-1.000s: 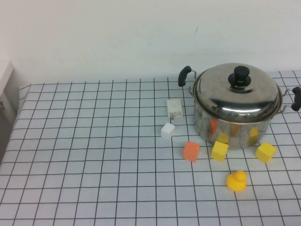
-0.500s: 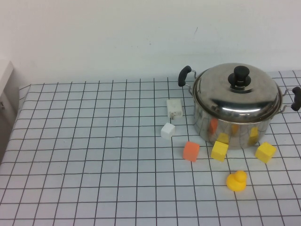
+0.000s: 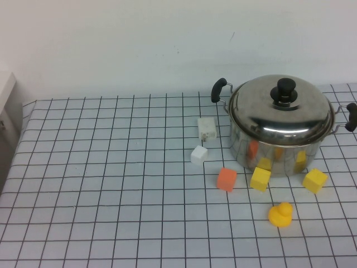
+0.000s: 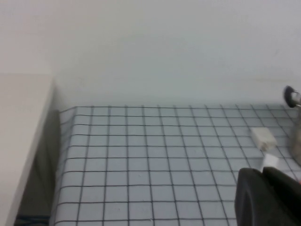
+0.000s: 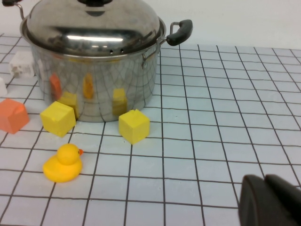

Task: Cover the pot

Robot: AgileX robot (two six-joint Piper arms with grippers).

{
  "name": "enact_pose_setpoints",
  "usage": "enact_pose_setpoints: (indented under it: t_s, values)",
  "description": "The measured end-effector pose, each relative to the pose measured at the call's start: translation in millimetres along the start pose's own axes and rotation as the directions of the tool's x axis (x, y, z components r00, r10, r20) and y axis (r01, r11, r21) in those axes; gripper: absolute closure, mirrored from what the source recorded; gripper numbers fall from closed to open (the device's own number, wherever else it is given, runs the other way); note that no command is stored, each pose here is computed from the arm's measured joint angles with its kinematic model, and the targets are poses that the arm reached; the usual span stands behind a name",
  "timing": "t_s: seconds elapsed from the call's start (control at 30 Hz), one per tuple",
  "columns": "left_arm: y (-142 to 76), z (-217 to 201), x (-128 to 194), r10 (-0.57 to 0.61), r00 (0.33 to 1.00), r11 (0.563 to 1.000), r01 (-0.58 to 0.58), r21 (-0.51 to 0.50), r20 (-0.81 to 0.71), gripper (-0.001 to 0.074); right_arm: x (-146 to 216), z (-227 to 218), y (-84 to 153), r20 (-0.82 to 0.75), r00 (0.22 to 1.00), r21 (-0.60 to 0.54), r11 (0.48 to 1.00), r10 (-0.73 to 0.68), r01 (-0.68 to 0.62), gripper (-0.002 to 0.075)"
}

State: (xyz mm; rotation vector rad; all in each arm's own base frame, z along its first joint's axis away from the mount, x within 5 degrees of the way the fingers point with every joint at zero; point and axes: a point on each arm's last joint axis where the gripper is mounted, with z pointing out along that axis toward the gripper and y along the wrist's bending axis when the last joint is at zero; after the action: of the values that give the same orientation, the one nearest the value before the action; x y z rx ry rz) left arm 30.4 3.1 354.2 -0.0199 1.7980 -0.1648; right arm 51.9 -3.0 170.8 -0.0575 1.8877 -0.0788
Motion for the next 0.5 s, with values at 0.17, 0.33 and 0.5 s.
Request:
enact_pose_setpoints:
  t_s: [0.17, 0.33, 0.5]
  values:
    - [2.8, 9.6, 31.8, -0.023, 0.996, 0.998, 0.028, -0.052, 0.09, 0.0735, 0.0, 0.0, 0.0, 0.0, 1.0, 0.0, 1.0, 0.0, 0.0, 0.0717]
    - [7.5, 34.0, 79.2, -0.063, 0.987, 0.997, 0.07, -0.041, 0.148, 0.0735, 0.0, 0.0, 0.0, 0.0, 1.0, 0.0, 1.0, 0.0, 0.0, 0.0717]
    - [13.8, 53.1, 129.7, -0.124, 0.991, 0.991, 0.127, -0.05, 0.057, 0.0735, 0.0, 0.0, 0.0, 0.0, 1.0, 0.0, 1.0, 0.0, 0.0, 0.0717]
